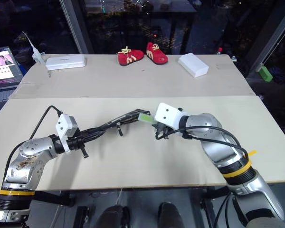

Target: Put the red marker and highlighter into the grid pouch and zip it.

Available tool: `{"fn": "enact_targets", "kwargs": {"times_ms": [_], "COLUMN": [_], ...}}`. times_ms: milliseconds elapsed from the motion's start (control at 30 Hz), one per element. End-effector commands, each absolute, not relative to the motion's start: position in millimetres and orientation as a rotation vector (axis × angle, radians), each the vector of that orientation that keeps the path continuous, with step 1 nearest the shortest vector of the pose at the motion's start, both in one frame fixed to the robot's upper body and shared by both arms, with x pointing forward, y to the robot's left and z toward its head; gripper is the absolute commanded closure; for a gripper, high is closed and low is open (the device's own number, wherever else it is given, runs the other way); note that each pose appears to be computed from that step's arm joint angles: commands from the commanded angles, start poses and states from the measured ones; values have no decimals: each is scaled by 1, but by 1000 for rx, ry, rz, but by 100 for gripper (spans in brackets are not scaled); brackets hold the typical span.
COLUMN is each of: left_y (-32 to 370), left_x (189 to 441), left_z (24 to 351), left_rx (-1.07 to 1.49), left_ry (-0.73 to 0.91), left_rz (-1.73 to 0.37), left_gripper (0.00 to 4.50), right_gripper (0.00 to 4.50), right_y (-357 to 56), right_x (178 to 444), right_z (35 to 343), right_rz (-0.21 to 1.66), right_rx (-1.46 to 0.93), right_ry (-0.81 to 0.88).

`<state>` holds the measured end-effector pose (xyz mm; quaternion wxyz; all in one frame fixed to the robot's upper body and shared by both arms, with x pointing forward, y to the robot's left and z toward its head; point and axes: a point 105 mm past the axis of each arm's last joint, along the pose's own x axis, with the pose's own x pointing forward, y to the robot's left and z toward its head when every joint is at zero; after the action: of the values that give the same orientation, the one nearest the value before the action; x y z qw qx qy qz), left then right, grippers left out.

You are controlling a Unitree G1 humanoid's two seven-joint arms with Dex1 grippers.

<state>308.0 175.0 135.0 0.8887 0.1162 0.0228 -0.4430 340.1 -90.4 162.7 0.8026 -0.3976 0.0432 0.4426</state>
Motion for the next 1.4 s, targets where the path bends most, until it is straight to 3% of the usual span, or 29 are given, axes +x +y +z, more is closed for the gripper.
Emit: {"fn": "enact_targets", "kwargs": {"times_ms": [33,400,600,933,1333,1400], "left_y": [170,169,170,174,169,168], "left_x": [308,308,307,307,308,308], "left_z": [147,149,148,150,151,151], "left_rx": [257,245,252,263,252,250], "left_ry": [1,-2,4,12,9,8], "left_rz": [-942,-954,-958,-962,-993,-995], "left_gripper": [450,450,450,450,450,450], "right_gripper": [348,348,348,348,348,348], "right_y": [-85,-68,-62,-23,24,22], "right_x": [346,356,359,358,340,342], "right_z": [176,180,165,157,182,181], "right_rz": [937,950,966,1029,1136,1130], "right_rx": [-894,-903,-1050,-1246,-1098,-1072], "right_ry": [37,21,45,-68,-317,-297]}}
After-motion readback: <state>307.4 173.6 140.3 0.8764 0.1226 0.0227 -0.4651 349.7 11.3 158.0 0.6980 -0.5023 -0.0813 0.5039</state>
